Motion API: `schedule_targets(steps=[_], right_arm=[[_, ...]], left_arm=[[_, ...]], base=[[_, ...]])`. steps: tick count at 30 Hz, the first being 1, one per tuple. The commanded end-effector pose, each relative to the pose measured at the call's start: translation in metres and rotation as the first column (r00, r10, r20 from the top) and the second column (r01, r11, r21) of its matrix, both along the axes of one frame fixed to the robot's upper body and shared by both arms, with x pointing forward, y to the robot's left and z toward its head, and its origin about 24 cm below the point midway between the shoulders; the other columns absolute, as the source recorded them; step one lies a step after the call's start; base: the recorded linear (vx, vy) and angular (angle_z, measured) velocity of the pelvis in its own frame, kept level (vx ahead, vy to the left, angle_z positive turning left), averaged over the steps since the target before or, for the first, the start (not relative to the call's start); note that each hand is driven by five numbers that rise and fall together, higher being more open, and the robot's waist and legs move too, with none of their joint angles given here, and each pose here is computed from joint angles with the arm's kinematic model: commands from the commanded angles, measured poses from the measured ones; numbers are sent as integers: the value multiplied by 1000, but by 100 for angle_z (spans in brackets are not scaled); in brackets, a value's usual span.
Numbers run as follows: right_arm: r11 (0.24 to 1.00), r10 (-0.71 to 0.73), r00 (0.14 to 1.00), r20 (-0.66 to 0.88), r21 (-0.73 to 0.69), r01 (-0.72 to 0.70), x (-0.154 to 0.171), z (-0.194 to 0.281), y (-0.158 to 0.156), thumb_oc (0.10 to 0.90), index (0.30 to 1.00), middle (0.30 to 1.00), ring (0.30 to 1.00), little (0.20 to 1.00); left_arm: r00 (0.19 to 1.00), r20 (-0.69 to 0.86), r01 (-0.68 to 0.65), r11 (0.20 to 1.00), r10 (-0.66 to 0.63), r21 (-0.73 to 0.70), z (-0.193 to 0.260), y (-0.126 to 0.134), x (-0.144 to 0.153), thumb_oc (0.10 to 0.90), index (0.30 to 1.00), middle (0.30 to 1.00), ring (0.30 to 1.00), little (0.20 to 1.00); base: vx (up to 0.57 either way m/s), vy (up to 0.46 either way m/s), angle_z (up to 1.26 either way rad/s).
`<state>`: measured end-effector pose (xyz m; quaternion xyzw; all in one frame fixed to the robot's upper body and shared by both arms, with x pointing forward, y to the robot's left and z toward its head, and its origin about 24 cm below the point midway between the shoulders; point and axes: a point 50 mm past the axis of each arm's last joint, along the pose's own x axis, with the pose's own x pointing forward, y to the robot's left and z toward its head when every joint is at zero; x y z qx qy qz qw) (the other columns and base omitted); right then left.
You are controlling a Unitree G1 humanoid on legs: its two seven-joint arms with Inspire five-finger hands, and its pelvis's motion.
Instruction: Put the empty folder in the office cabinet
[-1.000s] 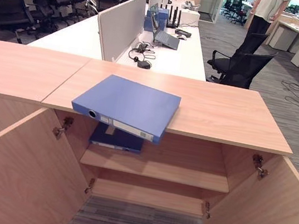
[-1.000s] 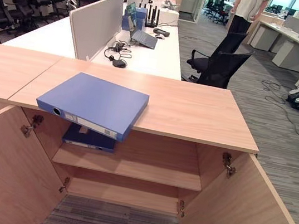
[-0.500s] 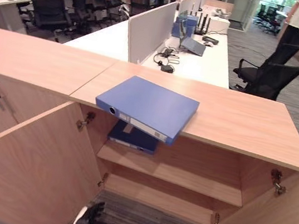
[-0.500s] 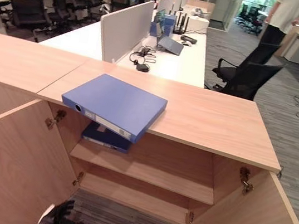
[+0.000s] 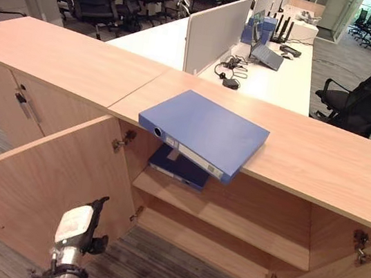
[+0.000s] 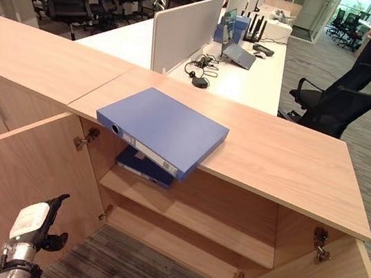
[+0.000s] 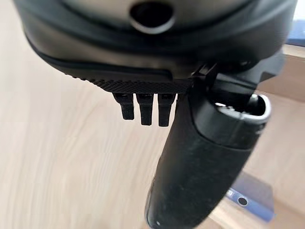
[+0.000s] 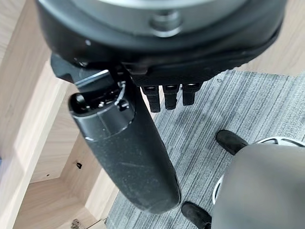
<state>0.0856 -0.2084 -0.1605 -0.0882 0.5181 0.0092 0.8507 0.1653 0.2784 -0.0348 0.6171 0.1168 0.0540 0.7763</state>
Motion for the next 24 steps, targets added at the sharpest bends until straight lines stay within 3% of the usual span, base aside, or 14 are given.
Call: schedule_targets(steps=[1,8,16,24], right_arm=[[998,67,988,138,-25,-64,39,13,-2,800,900,900,900,900],[992,128,981,146,-18,-126,38,14,2,800,900,900,900,900],[985,174,975,137,-26,-172,35,14,2,800,900,900,900,900],[981,191,975,110,-47,-187,30,12,-2,800,900,900,900,900]], left_arm=[[918,362,79,969,-162,233,78,5,51,800,900,900,900,900],[812,454,164,889,-368,427,134,-3,65,800,900,900,900,900],[723,487,230,835,-490,499,164,-18,80,800,900,900,900,900],[687,469,277,797,-555,537,171,-34,99,800,900,900,900,900]], base=[[0,0,0],[-23,-8,-12],[-13,1,-10],[-7,16,-9]])
